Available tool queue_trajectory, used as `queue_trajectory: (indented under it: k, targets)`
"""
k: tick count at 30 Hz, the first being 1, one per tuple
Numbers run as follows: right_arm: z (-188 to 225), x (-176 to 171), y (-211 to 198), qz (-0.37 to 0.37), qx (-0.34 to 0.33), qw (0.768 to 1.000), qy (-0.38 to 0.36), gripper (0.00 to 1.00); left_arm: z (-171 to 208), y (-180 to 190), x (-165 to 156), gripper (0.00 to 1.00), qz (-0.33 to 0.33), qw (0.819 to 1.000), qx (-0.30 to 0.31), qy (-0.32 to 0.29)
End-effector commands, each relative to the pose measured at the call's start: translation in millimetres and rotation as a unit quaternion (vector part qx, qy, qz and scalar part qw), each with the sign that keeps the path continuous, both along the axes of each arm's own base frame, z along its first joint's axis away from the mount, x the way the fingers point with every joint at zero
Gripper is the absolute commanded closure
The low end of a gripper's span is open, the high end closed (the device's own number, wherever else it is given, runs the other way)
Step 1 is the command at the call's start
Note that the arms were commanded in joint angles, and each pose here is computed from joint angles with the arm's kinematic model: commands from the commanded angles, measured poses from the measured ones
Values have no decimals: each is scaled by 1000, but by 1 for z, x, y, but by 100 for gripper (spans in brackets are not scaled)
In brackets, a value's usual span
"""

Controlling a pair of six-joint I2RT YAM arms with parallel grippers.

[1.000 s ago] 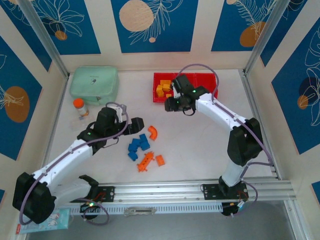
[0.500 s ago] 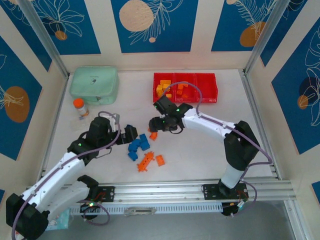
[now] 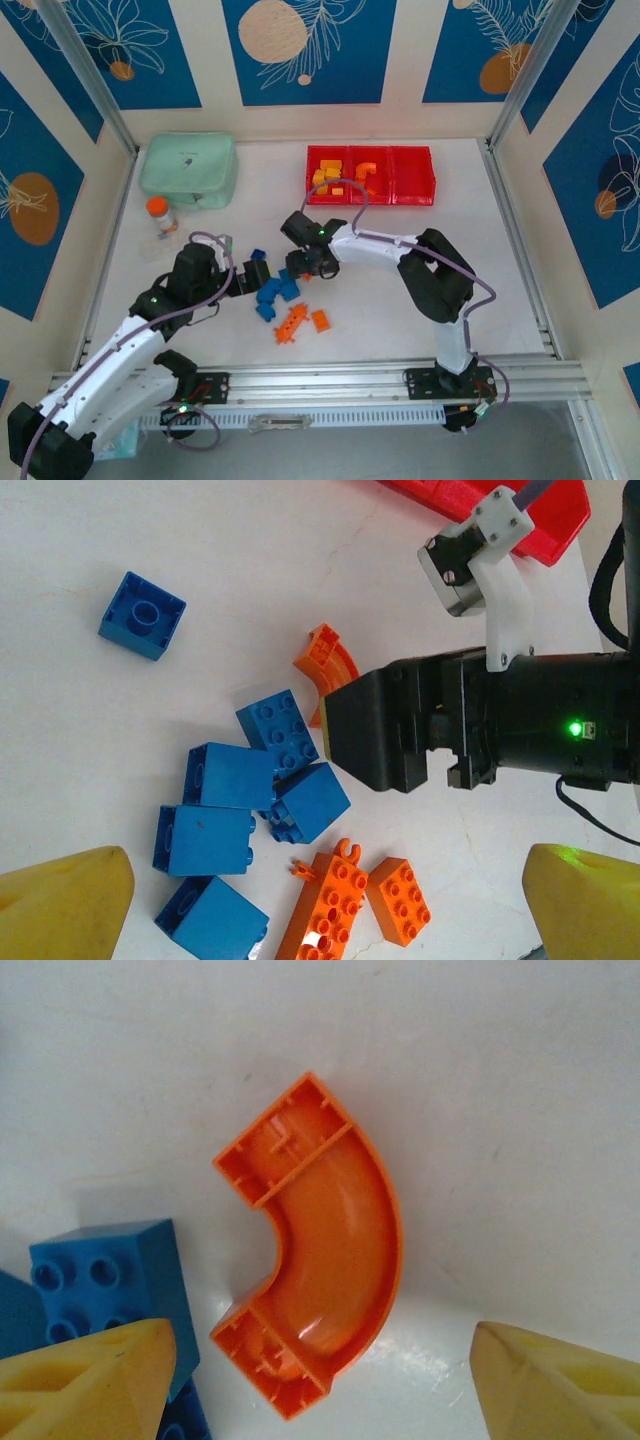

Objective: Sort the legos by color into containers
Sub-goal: Pick up the lego from the center of the table.

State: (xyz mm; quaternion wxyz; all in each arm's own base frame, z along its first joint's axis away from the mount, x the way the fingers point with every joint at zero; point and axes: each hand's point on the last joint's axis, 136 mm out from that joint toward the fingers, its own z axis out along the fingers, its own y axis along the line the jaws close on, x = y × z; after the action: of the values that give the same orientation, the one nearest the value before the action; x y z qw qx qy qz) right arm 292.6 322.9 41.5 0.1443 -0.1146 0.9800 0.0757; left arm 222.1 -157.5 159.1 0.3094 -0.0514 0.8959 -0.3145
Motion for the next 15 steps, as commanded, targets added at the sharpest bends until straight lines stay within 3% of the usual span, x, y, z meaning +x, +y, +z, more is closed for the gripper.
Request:
queue_trajectory:
  k: [1, 6, 15]
  targets:
    - [-1, 11, 1, -14, -14, 1000, -15, 22, -3, 5, 1, 1, 13, 1000, 4, 2]
    - [-5, 21, 2, -20, -24, 999, -22, 24, -1, 7, 1, 1, 14, 1000, 4, -3]
    - [-21, 33, 6, -13, -41, 999, -18, 37, -1, 9, -2, 1, 13, 1000, 11, -2]
